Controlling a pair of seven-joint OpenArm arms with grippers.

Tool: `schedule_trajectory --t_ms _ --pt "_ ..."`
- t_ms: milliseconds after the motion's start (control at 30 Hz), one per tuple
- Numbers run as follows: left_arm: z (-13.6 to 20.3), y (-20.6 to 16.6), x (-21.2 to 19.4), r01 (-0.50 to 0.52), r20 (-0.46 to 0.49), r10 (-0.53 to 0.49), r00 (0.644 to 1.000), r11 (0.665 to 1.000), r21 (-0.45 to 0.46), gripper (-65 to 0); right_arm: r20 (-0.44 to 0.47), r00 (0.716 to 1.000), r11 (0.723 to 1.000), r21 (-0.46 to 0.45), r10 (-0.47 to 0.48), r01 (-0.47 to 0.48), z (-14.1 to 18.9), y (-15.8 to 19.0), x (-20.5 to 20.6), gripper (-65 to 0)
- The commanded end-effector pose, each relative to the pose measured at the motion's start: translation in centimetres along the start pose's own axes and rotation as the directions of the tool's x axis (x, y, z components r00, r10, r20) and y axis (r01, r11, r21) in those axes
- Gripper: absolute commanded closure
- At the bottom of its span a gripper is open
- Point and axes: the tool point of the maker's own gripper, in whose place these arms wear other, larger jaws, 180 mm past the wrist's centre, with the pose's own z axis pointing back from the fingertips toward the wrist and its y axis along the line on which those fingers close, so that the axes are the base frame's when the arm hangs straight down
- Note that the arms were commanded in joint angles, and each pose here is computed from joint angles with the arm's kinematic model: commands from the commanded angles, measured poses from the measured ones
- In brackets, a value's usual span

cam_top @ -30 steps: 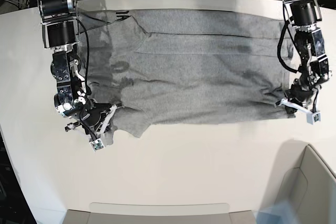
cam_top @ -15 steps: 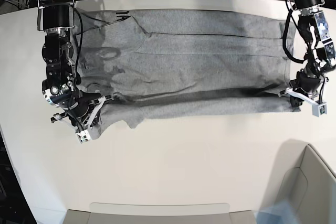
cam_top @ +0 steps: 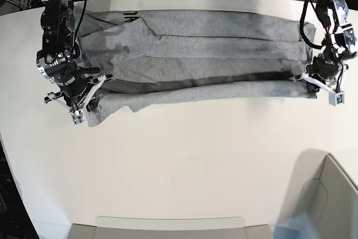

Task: Fold the T-shirt properly
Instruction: 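Lift the hem with both grippers and fold it toward the shoulder edge, then lower the folded hem onto the shoulder edge with both grippers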

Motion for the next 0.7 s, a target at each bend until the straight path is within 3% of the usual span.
schedule_trajectory --t_ms 0,333,533,667 --pt "0.9 0.0 2.2 0.029 0.070 -0.029 0.997 1.000 0.002 0.0 0.052 0.999 1.000 -0.023 0.009 -0.008 0.7 -0.8 1.3 0.0" --pt "1.9 0.3 -0.9 0.055 0.009 -0.055 0.998 0.998 0.011 0.0 0.037 0.998 0.999 -0.008 0.049 -0.049 2.8 -0.9 -0.9 0.0" --pt "3.1 3.1 -1.8 0.024 0.001 -0.024 1.000 0.997 0.071 0.0 0.029 0.997 0.998 -0.009 0.067 -0.067 4.2 -0.5 -1.8 0.0" --pt "3.4 3.5 -3.5 0.024 -0.069 -0.018 0.997 0.997 0.078 0.0 0.018 0.997 0.997 -0.001 0.079 -0.079 5.0 0.1 -2.6 0.0"
